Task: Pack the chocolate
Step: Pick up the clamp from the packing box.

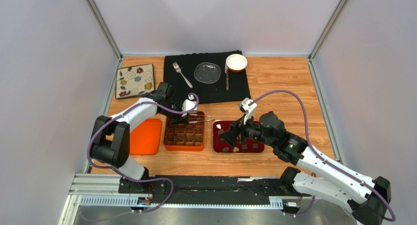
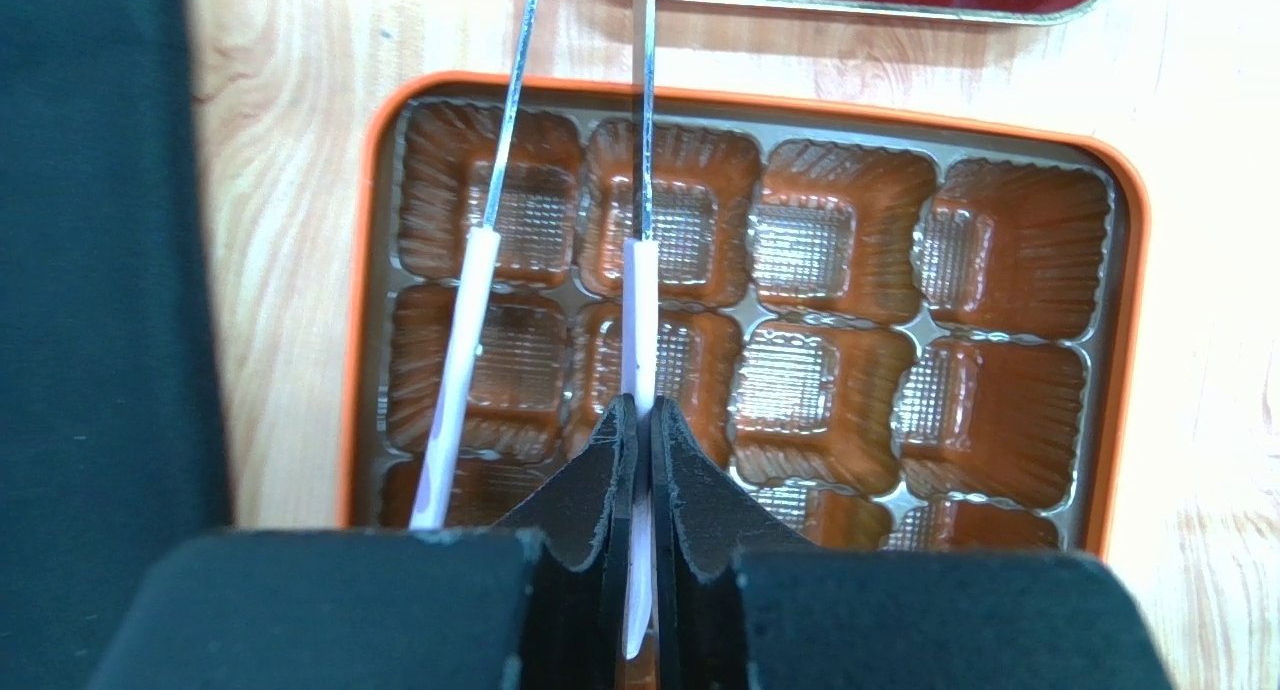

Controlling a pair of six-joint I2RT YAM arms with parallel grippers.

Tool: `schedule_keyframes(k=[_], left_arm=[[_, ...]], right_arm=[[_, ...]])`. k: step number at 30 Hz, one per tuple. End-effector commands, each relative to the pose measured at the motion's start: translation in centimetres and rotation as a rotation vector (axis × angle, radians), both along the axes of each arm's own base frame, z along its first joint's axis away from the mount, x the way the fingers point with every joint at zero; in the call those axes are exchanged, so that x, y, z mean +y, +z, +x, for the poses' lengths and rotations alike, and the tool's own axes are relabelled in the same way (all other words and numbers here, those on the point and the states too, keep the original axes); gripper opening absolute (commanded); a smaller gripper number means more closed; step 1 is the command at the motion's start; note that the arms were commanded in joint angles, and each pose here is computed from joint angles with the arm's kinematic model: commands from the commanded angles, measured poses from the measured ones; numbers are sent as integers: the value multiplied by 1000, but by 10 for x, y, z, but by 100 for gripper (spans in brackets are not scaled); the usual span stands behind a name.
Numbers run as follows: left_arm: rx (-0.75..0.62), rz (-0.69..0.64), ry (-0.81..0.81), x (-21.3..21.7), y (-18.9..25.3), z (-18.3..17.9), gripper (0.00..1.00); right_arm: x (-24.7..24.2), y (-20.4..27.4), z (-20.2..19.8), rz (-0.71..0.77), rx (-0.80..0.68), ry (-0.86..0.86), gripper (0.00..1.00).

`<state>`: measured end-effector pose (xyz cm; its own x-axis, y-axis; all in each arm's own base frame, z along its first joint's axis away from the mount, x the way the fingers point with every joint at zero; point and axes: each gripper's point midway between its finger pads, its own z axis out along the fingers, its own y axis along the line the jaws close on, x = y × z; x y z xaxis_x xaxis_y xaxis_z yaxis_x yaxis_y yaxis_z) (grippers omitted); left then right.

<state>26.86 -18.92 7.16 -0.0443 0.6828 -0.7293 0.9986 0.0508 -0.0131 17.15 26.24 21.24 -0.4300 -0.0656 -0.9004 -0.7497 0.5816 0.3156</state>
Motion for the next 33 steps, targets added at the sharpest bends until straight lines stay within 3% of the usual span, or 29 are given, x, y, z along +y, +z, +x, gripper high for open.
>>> schedule_keyframes(k=[1, 6, 12, 16, 21, 33], left_arm=[[-65, -45, -12, -9, 30, 10, 6], [-75, -79, -20, -14, 52, 9, 4], [3, -197, -89, -26, 112, -22, 0], [169, -290, -141, -28, 154, -70, 0], [362, -419, -175, -32, 197, -114, 0], [735, -577, -78, -42, 221, -134, 0]], right_arm=[[-4, 13, 4, 21, -22, -34, 76], [-10, 13, 6, 17, -46, -52, 79], [-13, 46, -1, 78, -211, 7, 86], [-12, 62, -8, 129, -330, 66, 97], [-7, 65, -15, 92, -360, 140, 97], [4, 93, -15, 49, -452, 230, 100]])
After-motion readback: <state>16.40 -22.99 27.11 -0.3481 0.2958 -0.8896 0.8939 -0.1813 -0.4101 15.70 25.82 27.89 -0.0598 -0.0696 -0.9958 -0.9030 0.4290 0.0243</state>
